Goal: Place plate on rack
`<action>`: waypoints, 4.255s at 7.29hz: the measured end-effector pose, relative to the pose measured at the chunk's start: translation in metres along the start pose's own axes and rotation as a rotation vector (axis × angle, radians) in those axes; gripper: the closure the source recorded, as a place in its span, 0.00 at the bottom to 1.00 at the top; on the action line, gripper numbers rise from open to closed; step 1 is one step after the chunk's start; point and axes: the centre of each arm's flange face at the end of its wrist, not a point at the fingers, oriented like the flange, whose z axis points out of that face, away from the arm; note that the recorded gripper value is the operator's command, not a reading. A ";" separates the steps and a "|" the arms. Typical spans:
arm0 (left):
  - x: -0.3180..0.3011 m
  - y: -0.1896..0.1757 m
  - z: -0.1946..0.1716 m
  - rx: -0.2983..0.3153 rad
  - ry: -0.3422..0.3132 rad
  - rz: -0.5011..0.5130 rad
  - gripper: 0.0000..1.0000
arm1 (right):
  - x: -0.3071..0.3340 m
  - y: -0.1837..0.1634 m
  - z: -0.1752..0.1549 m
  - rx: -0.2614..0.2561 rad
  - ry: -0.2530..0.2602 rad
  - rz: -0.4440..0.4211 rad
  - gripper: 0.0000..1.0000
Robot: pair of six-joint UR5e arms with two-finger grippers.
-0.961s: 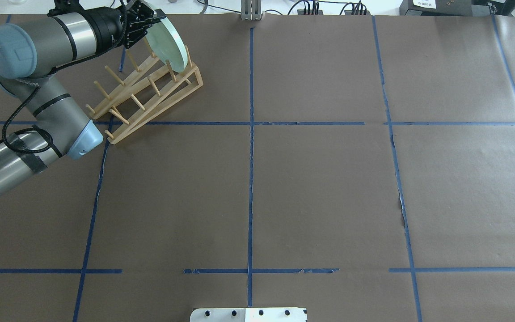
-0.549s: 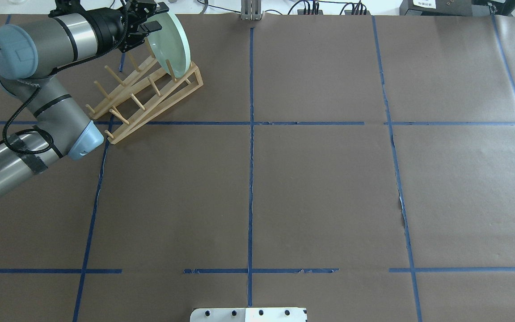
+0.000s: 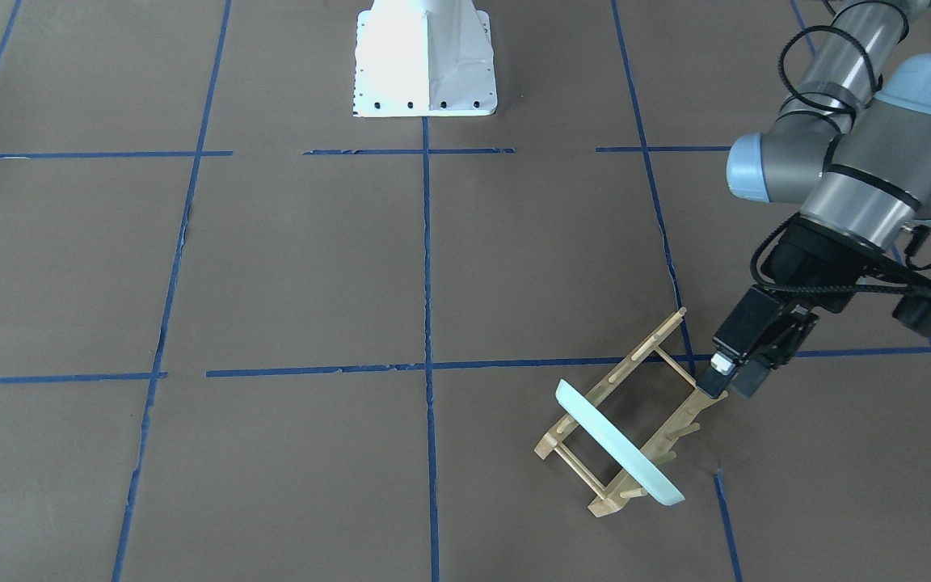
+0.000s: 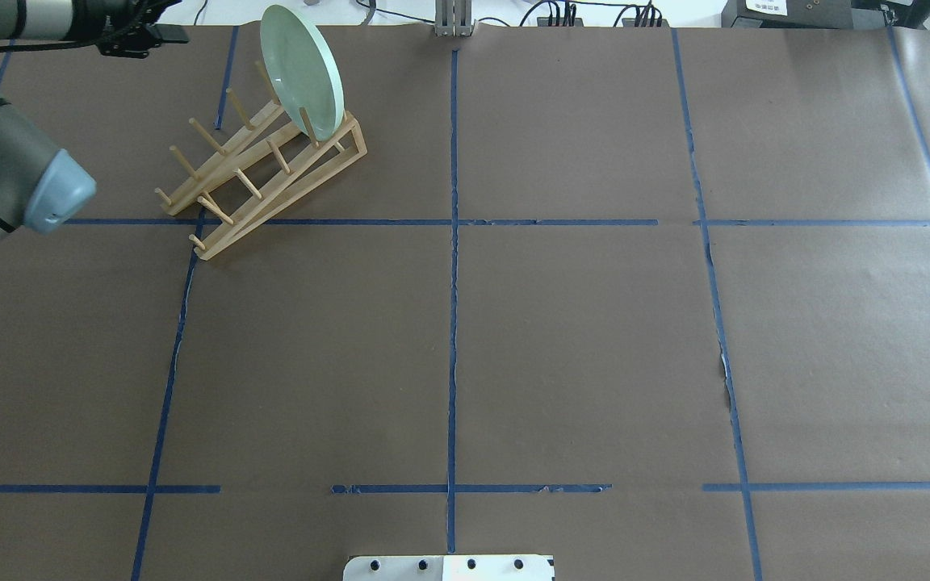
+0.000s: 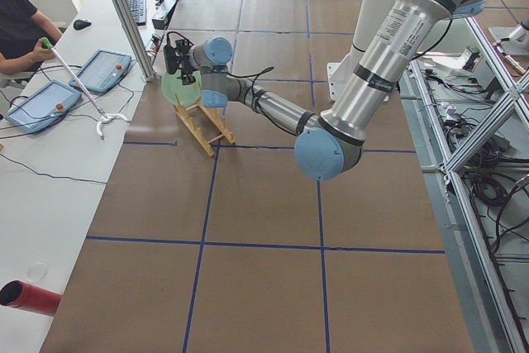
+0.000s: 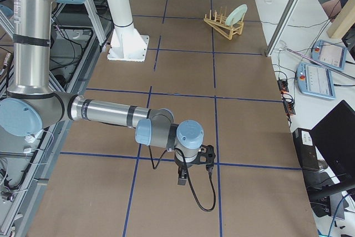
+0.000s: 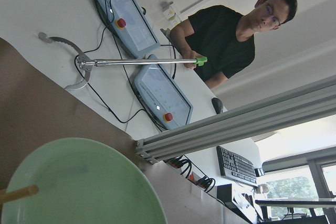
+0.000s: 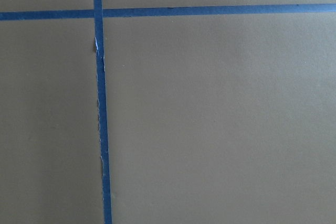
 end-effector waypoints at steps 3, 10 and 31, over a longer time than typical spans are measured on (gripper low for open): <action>-0.159 -0.059 -0.077 -0.191 -0.408 0.389 0.00 | 0.000 0.000 0.000 0.000 0.000 0.000 0.00; -0.390 -0.061 -0.256 -0.617 -0.467 0.307 0.00 | 0.000 0.000 0.000 0.000 0.000 0.000 0.00; -0.379 -0.081 -0.268 -0.562 -0.578 0.385 0.00 | 0.000 0.000 0.000 0.000 0.000 0.000 0.00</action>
